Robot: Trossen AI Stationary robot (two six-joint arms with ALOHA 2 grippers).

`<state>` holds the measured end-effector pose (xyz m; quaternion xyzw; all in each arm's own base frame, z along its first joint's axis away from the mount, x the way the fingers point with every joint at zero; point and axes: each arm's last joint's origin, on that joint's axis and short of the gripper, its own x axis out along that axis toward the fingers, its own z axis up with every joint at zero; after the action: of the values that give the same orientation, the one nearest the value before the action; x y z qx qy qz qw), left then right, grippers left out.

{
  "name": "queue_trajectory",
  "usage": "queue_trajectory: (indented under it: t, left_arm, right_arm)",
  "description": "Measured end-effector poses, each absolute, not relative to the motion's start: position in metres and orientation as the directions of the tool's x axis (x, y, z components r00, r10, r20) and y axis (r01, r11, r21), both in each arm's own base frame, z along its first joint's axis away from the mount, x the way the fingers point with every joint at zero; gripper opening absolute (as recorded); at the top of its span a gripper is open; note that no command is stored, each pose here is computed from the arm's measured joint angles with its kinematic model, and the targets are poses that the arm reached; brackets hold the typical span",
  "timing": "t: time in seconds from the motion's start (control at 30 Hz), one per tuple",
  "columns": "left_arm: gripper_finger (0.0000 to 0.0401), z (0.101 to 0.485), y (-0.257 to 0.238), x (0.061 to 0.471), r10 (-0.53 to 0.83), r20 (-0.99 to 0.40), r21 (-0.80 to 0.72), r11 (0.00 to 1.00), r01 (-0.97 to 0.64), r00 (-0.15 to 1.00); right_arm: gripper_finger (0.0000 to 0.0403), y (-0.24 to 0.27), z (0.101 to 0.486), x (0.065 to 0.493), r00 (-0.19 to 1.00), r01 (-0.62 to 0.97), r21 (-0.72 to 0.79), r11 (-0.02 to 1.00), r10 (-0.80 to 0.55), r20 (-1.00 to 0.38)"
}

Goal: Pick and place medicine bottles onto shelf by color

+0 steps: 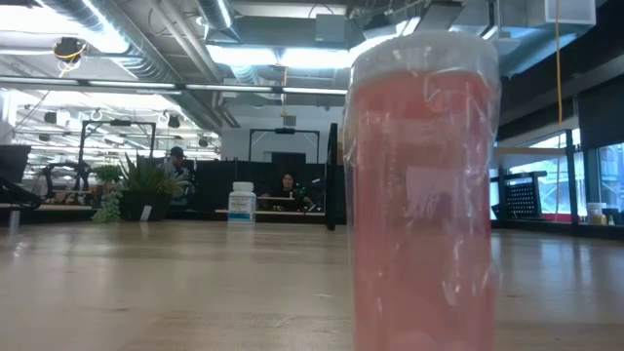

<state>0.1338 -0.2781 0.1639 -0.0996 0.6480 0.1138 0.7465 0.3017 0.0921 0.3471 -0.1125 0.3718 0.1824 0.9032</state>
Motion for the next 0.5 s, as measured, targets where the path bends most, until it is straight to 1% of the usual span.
queue_trajectory:
  t: [0.3, 0.5]
  left_arm:
    - [0.0249, 0.1638, -0.2780, 0.1338, 0.042, -0.990, 0.000, 0.954, -0.299, 0.134]
    - [0.0234, 0.1637, -0.2776, 0.1337, 0.047, -0.990, 0.006, 0.955, -0.295, 0.131]
  right_arm:
    - [0.0185, 0.0921, 0.3472, 0.3017, 0.657, -0.413, -0.068, 0.908, 0.246, -0.712]
    - [0.0185, 0.0921, 0.3472, 0.3017, 0.657, -0.413, -0.068, 0.908, 0.246, -0.712]
